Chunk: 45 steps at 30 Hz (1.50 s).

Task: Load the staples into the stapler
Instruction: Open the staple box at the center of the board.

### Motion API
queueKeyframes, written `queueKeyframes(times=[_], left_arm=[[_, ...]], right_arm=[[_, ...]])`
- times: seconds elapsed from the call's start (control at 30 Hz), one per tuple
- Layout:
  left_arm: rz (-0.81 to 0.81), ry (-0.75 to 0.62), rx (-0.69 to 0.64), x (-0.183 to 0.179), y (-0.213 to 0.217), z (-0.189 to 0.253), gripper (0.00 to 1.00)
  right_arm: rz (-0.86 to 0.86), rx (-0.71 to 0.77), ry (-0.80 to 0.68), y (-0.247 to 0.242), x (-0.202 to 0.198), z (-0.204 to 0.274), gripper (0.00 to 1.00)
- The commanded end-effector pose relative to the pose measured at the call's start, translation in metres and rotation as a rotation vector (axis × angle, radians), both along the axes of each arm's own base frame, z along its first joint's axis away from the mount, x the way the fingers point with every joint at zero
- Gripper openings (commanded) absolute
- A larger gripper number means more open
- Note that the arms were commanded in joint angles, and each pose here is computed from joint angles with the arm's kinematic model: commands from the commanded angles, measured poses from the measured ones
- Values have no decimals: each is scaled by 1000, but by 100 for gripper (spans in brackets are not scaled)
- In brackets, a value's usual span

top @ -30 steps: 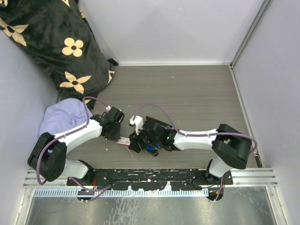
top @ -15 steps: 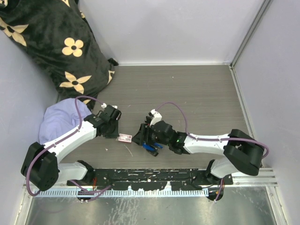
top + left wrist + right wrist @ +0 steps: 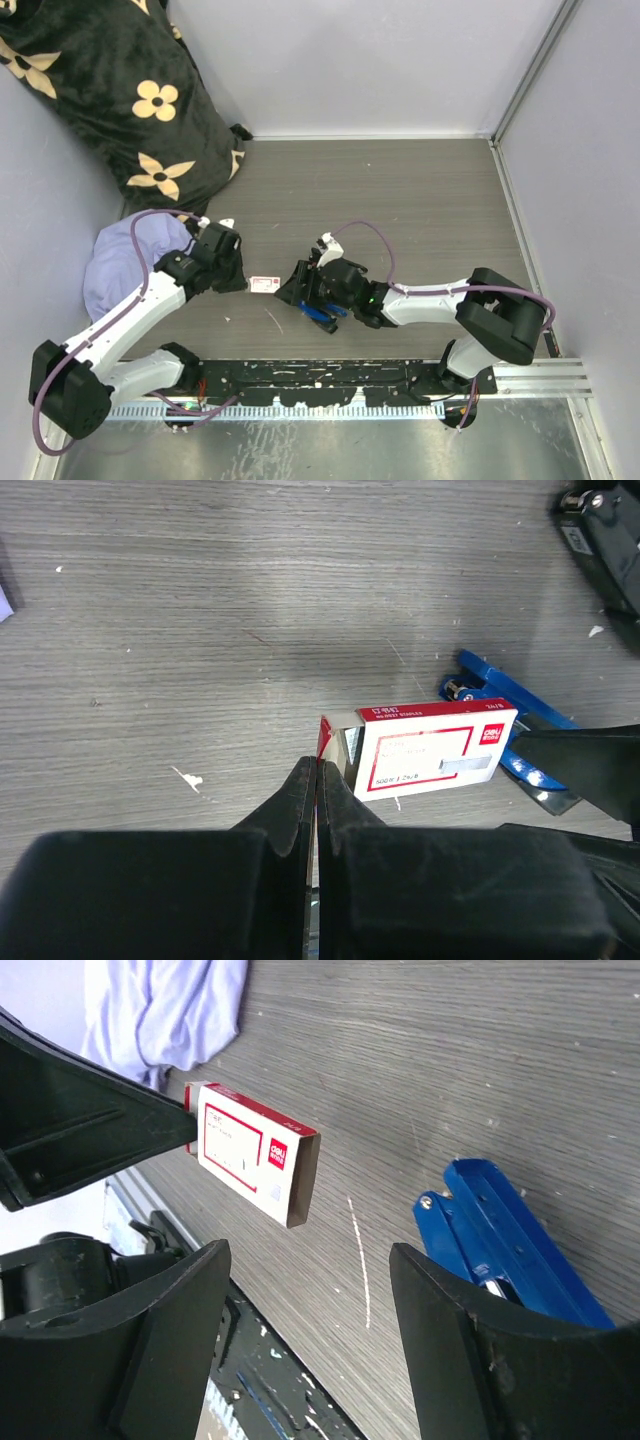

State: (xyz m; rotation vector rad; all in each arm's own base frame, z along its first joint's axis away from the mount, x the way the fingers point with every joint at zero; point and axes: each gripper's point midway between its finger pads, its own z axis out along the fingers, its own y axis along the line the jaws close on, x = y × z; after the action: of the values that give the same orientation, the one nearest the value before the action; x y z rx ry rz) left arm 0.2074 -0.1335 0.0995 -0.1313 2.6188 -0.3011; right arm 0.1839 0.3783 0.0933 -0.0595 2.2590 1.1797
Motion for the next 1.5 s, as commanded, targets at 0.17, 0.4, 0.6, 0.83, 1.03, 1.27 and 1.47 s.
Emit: queueKeyframes(times=[0.17,0.4,0.6,0.83,1.03,1.27,1.47], left_arm=[[6,-25,-84,0,-5,25,0],[-3,-36,-133,-2,-11,34,0],[-2,-45,-151,-2,-11,39,0],[-3,-40,-156,-2,-13,39,0],[-2,-35,-157,-2,-13,37,0],[-1,-41,-162,-1,-13,39,0],[-3,-37,-167,-1,-14,39,0]], right_arm=[[-40,208,-57,22,20,56,72],[-63,200,-31,20,28,48,65],[-48,208,-27,23,27,46,59],[-36,221,-33,25,26,49,49],[-62,221,-44,17,27,52,40],[-67,233,-52,14,26,60,30],[-55,243,-45,17,25,62,30]])
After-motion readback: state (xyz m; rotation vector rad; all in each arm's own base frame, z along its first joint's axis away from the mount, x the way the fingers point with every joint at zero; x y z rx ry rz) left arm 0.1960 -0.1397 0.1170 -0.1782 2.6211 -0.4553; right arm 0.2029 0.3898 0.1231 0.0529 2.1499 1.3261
